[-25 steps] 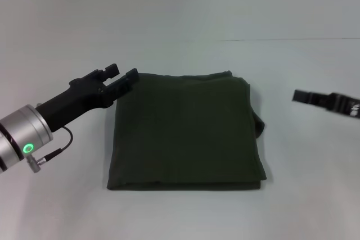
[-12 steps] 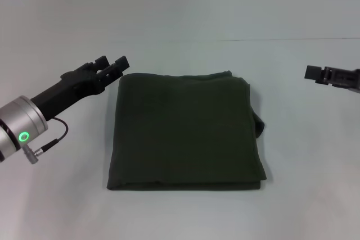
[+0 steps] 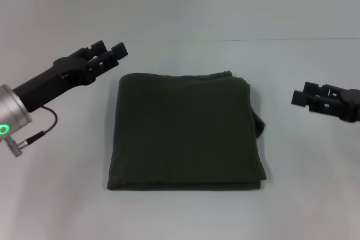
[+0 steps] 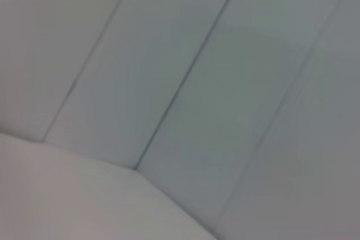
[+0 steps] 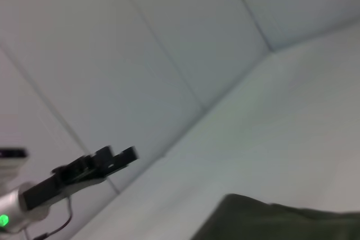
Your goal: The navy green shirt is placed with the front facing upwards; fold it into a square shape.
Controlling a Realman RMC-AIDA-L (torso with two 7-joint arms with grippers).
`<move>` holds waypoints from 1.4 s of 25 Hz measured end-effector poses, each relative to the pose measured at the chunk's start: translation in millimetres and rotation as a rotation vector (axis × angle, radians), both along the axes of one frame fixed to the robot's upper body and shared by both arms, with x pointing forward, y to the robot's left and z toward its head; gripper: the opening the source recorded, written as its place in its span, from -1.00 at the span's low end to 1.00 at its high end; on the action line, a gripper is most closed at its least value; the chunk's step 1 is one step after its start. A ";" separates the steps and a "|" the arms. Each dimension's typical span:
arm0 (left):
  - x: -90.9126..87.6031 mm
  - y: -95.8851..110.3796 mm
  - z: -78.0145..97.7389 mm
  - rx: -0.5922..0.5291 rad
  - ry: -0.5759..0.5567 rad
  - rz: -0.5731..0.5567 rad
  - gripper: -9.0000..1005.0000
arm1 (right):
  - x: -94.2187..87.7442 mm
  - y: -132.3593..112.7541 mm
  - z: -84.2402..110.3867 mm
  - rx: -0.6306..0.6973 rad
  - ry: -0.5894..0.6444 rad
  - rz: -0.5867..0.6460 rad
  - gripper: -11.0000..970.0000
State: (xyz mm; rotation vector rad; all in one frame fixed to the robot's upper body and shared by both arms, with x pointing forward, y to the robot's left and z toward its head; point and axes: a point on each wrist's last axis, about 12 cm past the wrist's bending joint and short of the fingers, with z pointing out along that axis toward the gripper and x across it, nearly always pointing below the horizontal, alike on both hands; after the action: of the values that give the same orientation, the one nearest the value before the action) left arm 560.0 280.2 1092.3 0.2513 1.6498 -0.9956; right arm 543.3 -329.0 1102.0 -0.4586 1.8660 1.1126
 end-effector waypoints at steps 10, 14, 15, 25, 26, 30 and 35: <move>-16.4 11.8 13.0 0.009 -0.084 -0.042 0.72 | -28.0 -19.1 -5.5 0.043 -0.121 -0.056 0.87; -16.6 11.6 13.2 0.013 -0.085 -0.048 0.73 | -33.2 -21.6 -6.5 0.046 -0.122 -0.055 0.86; -16.4 11.1 13.5 0.015 -0.086 -0.052 0.74 | -34.1 -21.8 -6.8 0.047 -0.121 -0.053 0.86; -32.8 4.1 20.4 0.048 -0.213 -0.200 0.74 | -32.6 -13.5 -5.7 0.019 -0.107 0.035 0.86; -32.8 4.1 20.4 0.048 -0.213 -0.200 0.74 | -32.6 -13.5 -5.7 0.019 -0.107 0.035 0.86; -42.9 1.2 19.8 0.097 -0.220 -0.307 0.74 | -32.0 -3.7 -4.6 -0.010 -0.115 0.127 0.86; -50.1 -3.6 13.1 0.139 -0.177 -0.389 0.73 | -28.6 6.8 -2.5 -0.032 -0.141 0.199 0.86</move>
State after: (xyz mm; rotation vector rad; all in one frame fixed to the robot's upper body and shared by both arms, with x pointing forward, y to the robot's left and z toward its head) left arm 509.8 276.5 1105.4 0.7554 1.5386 -1.1109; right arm 514.7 -322.2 1099.5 -0.7359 1.7451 1.1501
